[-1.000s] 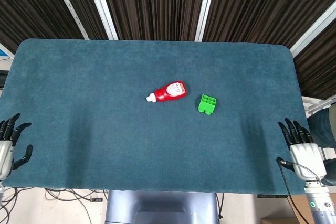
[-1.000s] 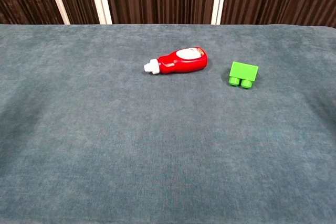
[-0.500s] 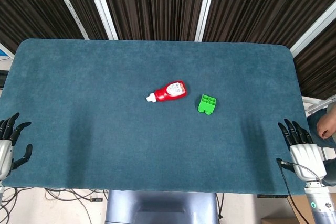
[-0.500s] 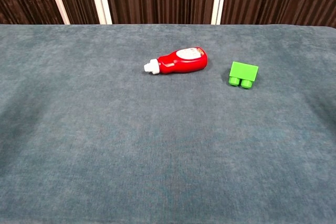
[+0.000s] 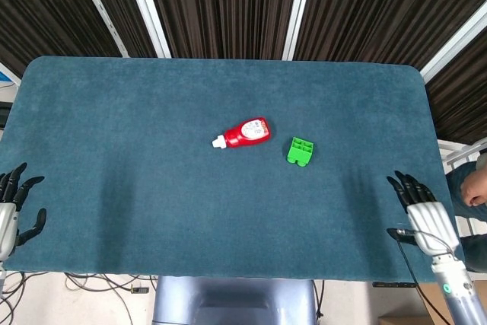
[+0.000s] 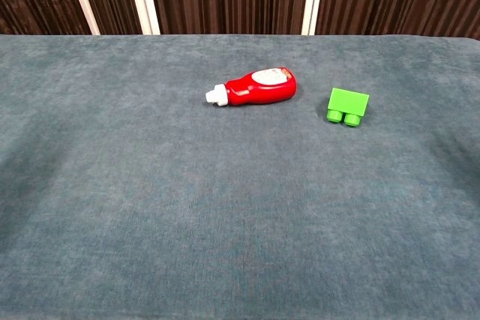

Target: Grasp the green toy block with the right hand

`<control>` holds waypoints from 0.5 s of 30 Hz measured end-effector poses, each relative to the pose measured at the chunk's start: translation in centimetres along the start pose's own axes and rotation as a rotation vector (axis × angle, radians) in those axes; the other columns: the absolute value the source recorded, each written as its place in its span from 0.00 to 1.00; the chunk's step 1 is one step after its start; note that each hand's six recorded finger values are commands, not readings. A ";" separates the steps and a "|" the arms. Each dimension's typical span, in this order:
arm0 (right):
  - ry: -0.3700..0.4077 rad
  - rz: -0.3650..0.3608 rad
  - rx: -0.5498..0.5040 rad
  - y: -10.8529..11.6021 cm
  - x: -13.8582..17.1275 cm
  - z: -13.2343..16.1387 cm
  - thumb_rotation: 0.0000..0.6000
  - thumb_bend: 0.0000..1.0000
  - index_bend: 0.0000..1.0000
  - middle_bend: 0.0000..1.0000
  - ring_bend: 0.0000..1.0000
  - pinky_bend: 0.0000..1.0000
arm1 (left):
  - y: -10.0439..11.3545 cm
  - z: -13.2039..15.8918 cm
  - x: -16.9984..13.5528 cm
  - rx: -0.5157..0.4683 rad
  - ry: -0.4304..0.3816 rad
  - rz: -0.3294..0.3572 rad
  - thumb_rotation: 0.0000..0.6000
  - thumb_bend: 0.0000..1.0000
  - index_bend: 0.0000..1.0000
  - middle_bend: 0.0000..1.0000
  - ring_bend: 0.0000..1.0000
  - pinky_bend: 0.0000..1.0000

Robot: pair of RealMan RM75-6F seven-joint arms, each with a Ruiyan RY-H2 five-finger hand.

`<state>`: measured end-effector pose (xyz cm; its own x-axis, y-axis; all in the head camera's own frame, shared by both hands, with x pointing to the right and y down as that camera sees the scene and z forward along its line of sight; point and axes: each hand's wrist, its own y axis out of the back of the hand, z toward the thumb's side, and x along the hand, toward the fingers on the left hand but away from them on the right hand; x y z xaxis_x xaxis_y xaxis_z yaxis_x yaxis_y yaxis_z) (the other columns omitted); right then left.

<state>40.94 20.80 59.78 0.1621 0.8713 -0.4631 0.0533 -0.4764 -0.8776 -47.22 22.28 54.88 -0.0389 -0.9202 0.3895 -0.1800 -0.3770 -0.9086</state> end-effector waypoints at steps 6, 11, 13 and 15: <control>0.063 0.095 -0.014 0.2 -5.6 2.0 1.00 0.13 0.08 0.08 0.08 0.17 | 0.0 -0.1 0.1 -0.003 0.008 -0.005 1.00 0.44 0.19 0.00 0.00 0.00; 0.091 0.167 -0.036 0.1 -10.8 4.6 1.00 0.13 0.08 0.08 0.08 0.17 | -0.1 -0.2 0.1 -0.004 0.011 -0.010 1.00 0.45 0.19 0.00 0.00 0.00; 0.099 0.201 -0.056 -0.5 -12.8 6.1 1.00 0.13 0.08 0.08 0.08 0.17 | -0.1 -0.2 0.1 -0.003 0.013 -0.013 1.00 0.45 0.19 0.00 0.00 0.00; 0.108 0.229 -0.071 -1.2 -14.4 7.5 1.00 0.13 0.08 0.09 0.10 0.17 | -0.1 -0.3 0.1 -0.002 0.018 -0.016 1.00 0.45 0.19 0.00 0.00 0.00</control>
<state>31.12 9.66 66.57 0.2815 0.7240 -0.6298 0.0715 -0.6703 -0.7386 -47.46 22.26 55.08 -0.0535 -0.9120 0.4067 -0.1831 -0.3914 -0.9018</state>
